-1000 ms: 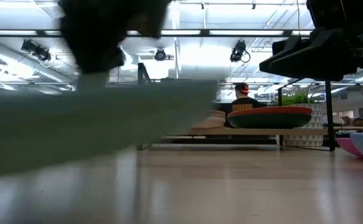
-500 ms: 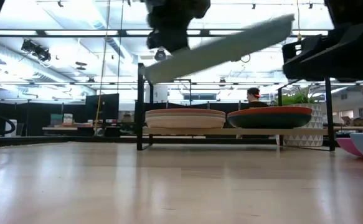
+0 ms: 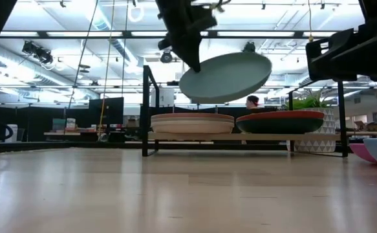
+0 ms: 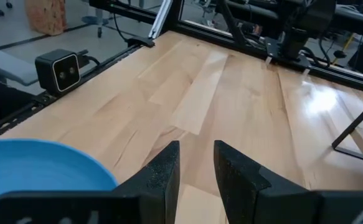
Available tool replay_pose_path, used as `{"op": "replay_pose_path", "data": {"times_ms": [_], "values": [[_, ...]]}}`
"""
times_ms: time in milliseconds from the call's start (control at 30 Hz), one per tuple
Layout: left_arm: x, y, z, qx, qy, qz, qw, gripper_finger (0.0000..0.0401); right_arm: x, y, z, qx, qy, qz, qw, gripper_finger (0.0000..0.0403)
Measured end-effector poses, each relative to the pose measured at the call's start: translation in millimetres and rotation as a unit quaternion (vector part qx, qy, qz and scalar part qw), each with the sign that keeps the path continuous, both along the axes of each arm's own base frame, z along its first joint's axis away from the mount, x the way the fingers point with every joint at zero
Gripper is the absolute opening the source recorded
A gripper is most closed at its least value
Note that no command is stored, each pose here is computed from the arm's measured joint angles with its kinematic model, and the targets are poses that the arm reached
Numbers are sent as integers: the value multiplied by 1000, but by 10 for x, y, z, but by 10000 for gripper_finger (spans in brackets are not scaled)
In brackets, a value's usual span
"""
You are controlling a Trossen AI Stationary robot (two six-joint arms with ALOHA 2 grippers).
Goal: Place and stack plates onto a shelf
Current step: Stack the light blue plate on top of the brown plate on the shelf
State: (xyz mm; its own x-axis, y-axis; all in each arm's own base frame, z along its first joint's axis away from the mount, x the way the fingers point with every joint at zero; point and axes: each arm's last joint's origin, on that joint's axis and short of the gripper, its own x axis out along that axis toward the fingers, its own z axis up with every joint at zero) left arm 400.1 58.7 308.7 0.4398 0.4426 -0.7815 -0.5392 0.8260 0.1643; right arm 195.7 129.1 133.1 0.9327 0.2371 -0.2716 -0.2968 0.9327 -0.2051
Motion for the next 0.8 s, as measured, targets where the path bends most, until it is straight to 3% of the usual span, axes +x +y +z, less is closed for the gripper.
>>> {"op": "replay_pose_path", "data": {"times_ms": [233, 567, 800], "values": [[-63, 370, 77, -22, -10, 23, 999, 18, -16, 16, -1, -6, -2, -10, 1000, 104], [-224, 461, 28, -30, 82, 19, 996, 18, -16, 15, -4, -15, -3, -8, 1000, 104], [-208, 464, -38, -34, 100, 17, 994, 18, -16, 15, -3, -16, -4, -8, 1000, 104]]}}
